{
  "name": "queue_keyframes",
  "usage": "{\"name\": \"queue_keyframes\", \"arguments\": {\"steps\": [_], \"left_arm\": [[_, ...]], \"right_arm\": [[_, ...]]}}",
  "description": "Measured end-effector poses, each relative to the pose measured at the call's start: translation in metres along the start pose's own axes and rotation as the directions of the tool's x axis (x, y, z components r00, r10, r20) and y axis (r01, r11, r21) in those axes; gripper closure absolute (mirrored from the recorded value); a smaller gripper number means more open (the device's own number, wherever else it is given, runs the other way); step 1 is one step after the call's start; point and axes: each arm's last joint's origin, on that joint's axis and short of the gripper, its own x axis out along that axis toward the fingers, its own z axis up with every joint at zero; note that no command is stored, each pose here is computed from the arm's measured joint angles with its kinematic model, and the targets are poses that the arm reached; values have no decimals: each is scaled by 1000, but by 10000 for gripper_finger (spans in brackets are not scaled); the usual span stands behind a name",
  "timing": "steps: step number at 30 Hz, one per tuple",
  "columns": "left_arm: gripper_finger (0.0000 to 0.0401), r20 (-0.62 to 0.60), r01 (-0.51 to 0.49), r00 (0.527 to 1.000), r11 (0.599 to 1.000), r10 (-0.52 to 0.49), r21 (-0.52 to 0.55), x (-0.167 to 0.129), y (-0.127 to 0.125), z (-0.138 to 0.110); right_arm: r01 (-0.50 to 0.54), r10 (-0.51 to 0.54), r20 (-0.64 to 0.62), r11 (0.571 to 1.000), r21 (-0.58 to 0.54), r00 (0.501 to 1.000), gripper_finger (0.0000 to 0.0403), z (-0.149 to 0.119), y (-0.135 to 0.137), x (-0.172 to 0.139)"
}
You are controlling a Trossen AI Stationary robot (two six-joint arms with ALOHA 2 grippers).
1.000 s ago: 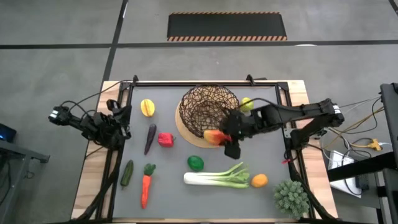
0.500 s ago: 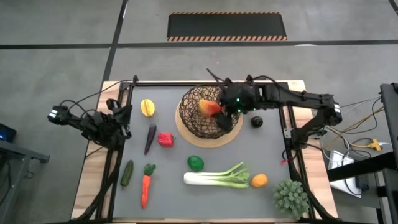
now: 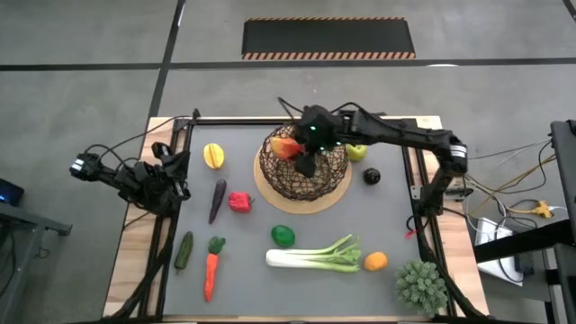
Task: Build produce basket
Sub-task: Put the mango into the basket
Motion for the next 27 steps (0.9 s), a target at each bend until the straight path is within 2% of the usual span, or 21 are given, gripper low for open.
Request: {"name": "queue_keyframes", "arguments": {"steps": [4,6,12,14,20,27], "left_arm": [[401,1,0,1000,1000,0,5,0,0,0],[401,2,0,1000,999,0,42,0,0,0],[401,3,0,1000,997,0,76,0,0,0],[401,3,0,1000,997,0,76,0,0,0],[401,2,1,1000,997,-1,79,-1,0,0],[401,-1,3,1000,997,-3,81,-1,0,-1]], "right_arm": [[38,-48,-78,992,-122,996,177,-1,-10,25],[77,-100,-126,981,-176,987,177,-3,-14,39],[151,-251,-317,939,-308,915,177,-17,-28,77],[172,-288,-354,930,-323,890,177,-20,-33,89],[155,-290,-449,937,-314,845,177,-30,-48,117],[151,-291,-502,942,-301,815,177,-39,-60,142]]}}
